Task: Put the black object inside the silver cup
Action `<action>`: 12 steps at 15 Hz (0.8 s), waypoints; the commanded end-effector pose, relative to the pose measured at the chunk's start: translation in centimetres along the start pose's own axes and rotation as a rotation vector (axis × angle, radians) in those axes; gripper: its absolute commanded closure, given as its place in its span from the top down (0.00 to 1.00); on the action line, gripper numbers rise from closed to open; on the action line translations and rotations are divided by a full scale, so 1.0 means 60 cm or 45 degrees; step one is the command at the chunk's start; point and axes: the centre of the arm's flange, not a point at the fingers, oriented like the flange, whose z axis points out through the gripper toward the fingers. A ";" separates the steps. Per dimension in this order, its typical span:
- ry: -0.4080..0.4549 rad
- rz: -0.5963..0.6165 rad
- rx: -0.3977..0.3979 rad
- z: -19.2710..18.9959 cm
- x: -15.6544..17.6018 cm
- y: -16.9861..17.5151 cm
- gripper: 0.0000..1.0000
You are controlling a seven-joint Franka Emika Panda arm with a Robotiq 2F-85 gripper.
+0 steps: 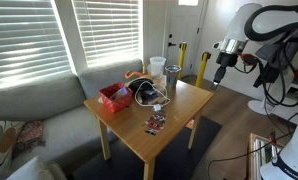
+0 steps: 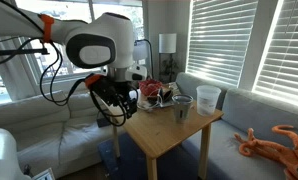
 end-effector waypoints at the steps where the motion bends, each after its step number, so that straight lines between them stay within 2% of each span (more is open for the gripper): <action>1: 0.001 0.000 0.000 -0.001 0.000 0.000 1.00; 8: 0.001 0.000 0.000 -0.001 0.000 0.000 1.00; 12: 0.024 -0.259 -0.092 -0.016 0.057 -0.094 1.00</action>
